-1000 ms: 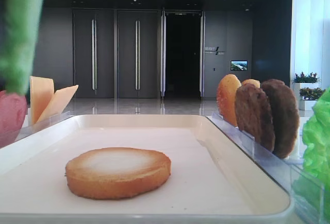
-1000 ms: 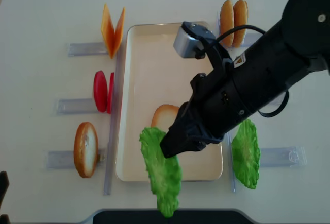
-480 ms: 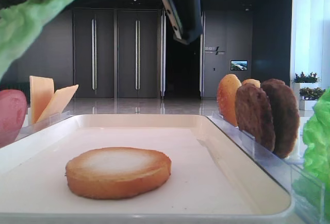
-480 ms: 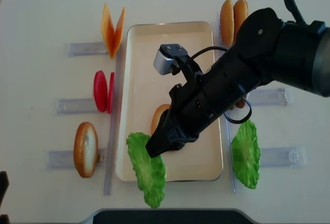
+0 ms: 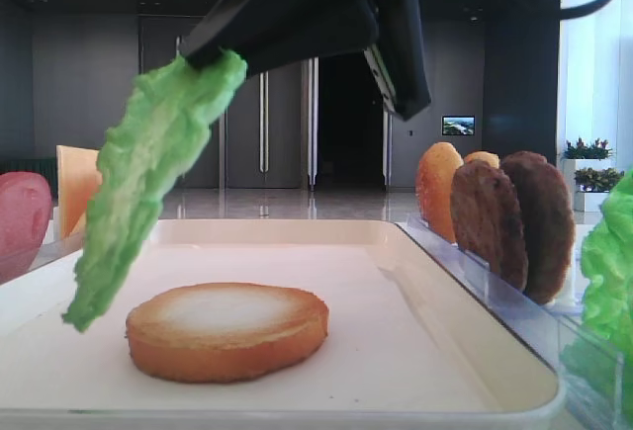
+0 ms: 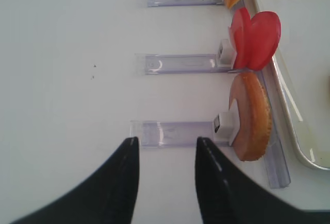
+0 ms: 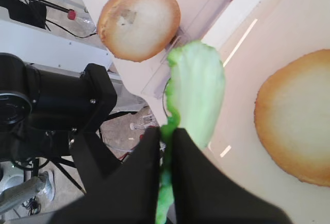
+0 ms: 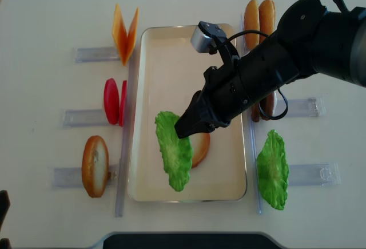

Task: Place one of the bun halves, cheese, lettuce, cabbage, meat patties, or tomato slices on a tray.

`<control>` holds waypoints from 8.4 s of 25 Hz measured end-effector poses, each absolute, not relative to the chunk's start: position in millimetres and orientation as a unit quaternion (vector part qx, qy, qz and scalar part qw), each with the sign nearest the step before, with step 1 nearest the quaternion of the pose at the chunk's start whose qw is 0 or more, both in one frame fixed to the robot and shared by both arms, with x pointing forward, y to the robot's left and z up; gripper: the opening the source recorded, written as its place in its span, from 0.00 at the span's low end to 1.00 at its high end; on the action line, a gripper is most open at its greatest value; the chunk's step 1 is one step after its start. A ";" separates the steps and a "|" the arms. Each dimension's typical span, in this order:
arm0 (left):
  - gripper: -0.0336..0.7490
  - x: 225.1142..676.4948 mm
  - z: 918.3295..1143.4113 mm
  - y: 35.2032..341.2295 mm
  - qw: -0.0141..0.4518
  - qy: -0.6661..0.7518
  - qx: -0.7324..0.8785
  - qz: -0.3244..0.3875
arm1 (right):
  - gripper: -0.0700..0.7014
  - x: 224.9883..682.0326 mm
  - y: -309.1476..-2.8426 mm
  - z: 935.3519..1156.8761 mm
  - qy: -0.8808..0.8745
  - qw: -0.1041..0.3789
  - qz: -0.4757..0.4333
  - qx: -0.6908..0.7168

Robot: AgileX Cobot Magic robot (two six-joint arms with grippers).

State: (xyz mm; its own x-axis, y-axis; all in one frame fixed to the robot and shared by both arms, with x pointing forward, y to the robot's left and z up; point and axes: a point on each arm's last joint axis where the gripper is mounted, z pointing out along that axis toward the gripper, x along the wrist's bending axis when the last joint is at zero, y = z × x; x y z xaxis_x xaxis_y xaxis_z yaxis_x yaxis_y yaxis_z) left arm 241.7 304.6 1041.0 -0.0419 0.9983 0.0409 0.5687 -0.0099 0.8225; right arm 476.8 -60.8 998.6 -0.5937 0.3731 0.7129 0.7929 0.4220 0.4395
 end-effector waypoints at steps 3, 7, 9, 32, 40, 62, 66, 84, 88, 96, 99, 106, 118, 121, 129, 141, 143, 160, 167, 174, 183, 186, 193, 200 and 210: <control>0.40 241.7 1041.0 304.6 0.309 0.632 0.620 0.348 | 0.17 484.6 -63.9 987.4 -0.797 0.268 -0.389 -0.375; 0.40 241.7 1041.0 304.6 0.309 0.632 0.620 0.348 | 0.17 492.8 -67.7 977.6 -0.787 0.282 -0.391 -0.384; 0.40 241.7 1041.0 304.6 0.309 0.632 0.620 0.348 | 0.17 494.1 -67.7 975.6 -0.786 0.284 -0.394 -0.383; 0.33 232.1 1040.9 304.8 0.327 0.621 0.608 0.371 | 0.17 495.4 -66.2 973.9 -0.786 0.283 -0.408 -0.367; 0.33 232.1 1040.9 304.9 0.326 0.621 0.608 0.372 | 0.17 495.7 -65.2 975.5 -0.781 0.286 -0.416 -0.366; 0.33 232.1 1040.9 304.9 0.326 0.621 0.608 0.372 | 0.17 502.1 -68.5 968.8 -0.815 0.218 -0.413 -0.342; 0.33 232.1 1040.9 304.9 0.326 0.621 0.608 0.372 | 0.17 502.5 -68.6 968.6 -0.815 0.216 -0.413 -0.343; 0.32 232.1 1040.9 304.9 0.326 0.621 0.608 0.372 | 0.19 507.3 -72.1 962.3 -0.832 0.176 -0.397 -0.345; 0.32 232.1 1040.9 304.9 0.326 0.621 0.608 0.372 | 0.21 506.9 -73.2 960.8 -0.838 0.172 -0.388 -0.342; 0.32 232.1 1040.9 304.9 0.326 0.621 0.608 0.372 | 0.31 506.8 -73.7 960.3 -0.841 0.169 -0.385 -0.340; 0.32 232.1 1040.9 304.9 0.326 0.621 0.608 0.372 | 0.42 506.9 -73.9 960.0 -0.842 0.168 -0.384 -0.339; 0.32 232.1 1040.9 304.9 0.326 0.621 0.608 0.372 | 0.59 510.8 -75.9 958.1 -0.847 0.140 -0.379 -0.344; 0.32 232.1 1040.9 304.9 0.326 0.621 0.608 0.372 | 0.62 508.3 -95.6 995.7 -0.871 0.024 -0.356 -0.339; 0.32 232.1 1040.9 304.9 0.326 0.621 0.608 0.372 | 0.62 501.3 -102.0 1008.6 -0.872 0.019 -0.344 -0.347; 0.32 232.1 1040.9 304.9 0.326 0.621 0.608 0.372 | 0.59 482.8 -149.2 1029.9 -0.867 -0.011 -0.202 -0.455; 0.32 232.1 1040.9 305.0 0.326 0.621 0.608 0.372 | 0.57 480.8 -288.7 1051.4 -0.722 -0.020 -0.083 -0.686; 0.32 232.1 1040.9 305.0 0.326 0.621 0.608 0.372 | 0.57 477.6 -301.4 1056.4 -0.701 -0.037 -0.082 -0.707; 0.32 232.1 1040.9 305.0 0.326 0.621 0.608 0.372 | 0.57 442.9 -305.5 1086.8 -0.688 -0.088 -0.119 -0.710; 0.32 232.1 1040.9 305.0 0.326 0.621 0.608 0.372 | 0.57 391.3 -302.9 1084.6 -0.682 -0.130 -0.154 -0.703; 0.32 232.1 1040.9 305.0 0.326 0.621 0.608 0.372 | 0.57 325.7 -299.7 1084.8 -0.667 -0.205 -0.217 -0.683; 0.32 232.1 1040.9 305.0 0.326 0.621 0.608 0.372 | 0.57 264.1 -299.0 1055.4 -0.651 -0.274 -0.257 -0.659; 0.32 232.1 1040.9 305.0 0.326 0.621 0.608 0.372 | 0.57 249.8 -298.2 1048.2 -0.641 -0.300 -0.282 -0.648; 0.32 232.1 1040.9 305.0 0.326 0.621 0.608 0.372 | 0.57 226.8 -297.1 1047.8 -0.615 -0.353 -0.331 -0.623; 0.32 232.1 1040.9 305.0 0.326 0.621 0.608 0.372 | 0.57 229.5 -297.3 1045.1 -0.613 -0.356 -0.334 -0.622; 0.32 232.1 1040.9 305.0 0.326 0.621 0.608 0.372 | 0.57 229.6 -297.3 1045.3 -0.612 -0.356 -0.335 -0.621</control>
